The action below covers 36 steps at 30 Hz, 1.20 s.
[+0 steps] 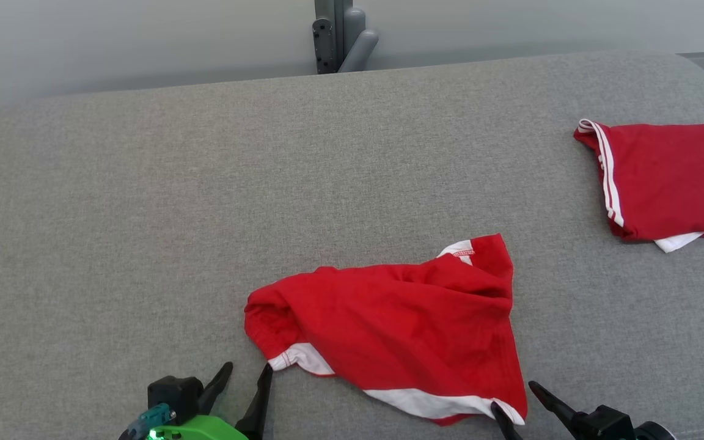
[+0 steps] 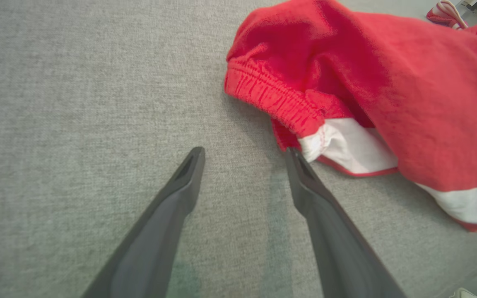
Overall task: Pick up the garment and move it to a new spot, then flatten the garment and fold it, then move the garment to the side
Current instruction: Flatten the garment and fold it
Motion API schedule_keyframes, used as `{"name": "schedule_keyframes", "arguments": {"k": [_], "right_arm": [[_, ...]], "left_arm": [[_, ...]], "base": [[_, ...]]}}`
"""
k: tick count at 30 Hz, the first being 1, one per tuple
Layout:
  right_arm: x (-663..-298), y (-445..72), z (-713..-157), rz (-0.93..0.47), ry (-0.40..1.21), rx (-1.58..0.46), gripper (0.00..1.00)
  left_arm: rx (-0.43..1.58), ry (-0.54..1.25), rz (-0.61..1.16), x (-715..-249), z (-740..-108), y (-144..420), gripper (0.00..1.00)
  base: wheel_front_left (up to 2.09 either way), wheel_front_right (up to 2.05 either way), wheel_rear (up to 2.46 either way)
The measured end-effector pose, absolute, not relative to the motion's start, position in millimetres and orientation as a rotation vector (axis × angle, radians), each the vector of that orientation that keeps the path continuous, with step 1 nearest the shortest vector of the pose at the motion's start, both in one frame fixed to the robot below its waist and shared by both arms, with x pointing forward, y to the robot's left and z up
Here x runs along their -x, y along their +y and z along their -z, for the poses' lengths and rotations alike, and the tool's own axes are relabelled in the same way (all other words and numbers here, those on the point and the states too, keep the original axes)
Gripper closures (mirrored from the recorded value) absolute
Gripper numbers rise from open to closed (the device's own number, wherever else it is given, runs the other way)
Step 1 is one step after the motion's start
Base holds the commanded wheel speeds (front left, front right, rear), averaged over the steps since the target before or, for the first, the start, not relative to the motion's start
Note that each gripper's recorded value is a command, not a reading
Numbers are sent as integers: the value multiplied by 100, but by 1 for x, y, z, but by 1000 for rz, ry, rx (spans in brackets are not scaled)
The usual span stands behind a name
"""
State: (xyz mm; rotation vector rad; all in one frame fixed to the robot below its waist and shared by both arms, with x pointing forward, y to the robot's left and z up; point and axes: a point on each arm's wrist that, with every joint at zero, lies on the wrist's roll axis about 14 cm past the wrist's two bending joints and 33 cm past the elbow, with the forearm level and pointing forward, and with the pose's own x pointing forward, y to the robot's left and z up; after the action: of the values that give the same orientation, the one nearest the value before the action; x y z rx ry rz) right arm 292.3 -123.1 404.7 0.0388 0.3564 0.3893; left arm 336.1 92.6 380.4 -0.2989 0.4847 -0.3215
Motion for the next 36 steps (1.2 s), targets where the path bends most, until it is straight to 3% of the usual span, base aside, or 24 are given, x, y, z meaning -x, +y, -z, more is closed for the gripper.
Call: {"name": "schedule_keyframes", "arguments": {"k": [34, 36], "right_arm": [[-280, -108, -394, -490, 454, -34, 0], [-280, -105, -392, -493, 461, -41, 10]], "left_arm": [[327, 526, 444, -329, -386, 67, 0], [326, 526, 449, -331, -385, 66, 0]], "base": [[0, 0, 0], [0, 0, 0]]}}
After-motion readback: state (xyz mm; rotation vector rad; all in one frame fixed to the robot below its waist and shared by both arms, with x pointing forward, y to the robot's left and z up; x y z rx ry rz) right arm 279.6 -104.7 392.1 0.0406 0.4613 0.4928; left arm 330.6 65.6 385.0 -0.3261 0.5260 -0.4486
